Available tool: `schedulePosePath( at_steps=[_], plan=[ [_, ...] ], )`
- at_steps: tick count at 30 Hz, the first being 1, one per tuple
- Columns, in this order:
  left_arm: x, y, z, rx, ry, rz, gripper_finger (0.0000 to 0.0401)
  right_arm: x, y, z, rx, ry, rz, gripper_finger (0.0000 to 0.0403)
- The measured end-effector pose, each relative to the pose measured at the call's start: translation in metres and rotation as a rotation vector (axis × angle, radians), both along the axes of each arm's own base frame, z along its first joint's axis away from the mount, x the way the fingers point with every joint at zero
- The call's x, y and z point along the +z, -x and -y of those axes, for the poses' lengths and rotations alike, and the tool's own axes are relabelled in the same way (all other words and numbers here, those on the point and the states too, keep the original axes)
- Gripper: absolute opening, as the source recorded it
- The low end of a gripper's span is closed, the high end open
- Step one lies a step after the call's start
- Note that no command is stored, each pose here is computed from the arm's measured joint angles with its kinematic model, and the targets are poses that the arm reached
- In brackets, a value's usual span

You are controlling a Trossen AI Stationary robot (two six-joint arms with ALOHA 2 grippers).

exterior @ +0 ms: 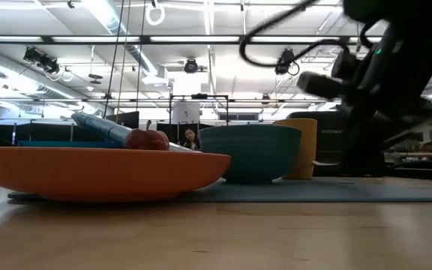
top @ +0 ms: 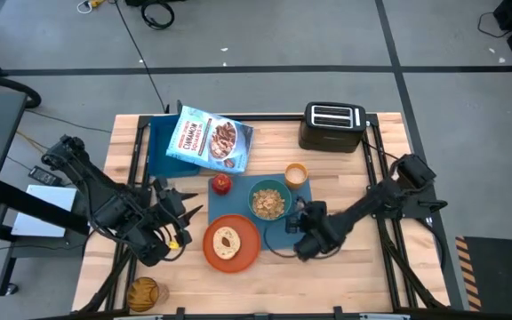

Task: Arrange a breakfast setting
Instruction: Put the black spoon on the blue table mat to the bottom right of the green bowl

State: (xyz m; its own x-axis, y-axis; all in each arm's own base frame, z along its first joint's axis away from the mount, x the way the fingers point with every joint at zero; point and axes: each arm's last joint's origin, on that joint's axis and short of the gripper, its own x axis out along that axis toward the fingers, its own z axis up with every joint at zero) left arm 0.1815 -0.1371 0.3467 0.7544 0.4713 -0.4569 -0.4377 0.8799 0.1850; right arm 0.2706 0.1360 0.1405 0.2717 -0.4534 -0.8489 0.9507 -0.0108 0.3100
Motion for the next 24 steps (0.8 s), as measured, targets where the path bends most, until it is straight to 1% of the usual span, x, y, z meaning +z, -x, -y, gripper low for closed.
schedulePosePath(
  at_steps=[3,8,17,24],
  plan=[
    [0.000,0.000,0.000,0.001,0.000,0.002,0.0160,-0.007,-0.004,0.010,-0.031,-0.014,0.022,0.0025],
    [0.000,0.000,0.000,0.001,-0.001,0.000,0.0160,-0.018,-0.012,0.019,-0.009,-0.042,0.083,0.0021],
    [0.000,0.001,-0.001,0.001,-0.003,-0.003,0.0160,-0.022,-0.013,0.021,-0.011,-0.025,0.057,0.0052],
    [0.000,0.001,-0.001,0.009,-0.001,0.005,0.0160,-0.022,-0.012,0.022,0.008,0.006,0.043,0.0065]
  ],
)
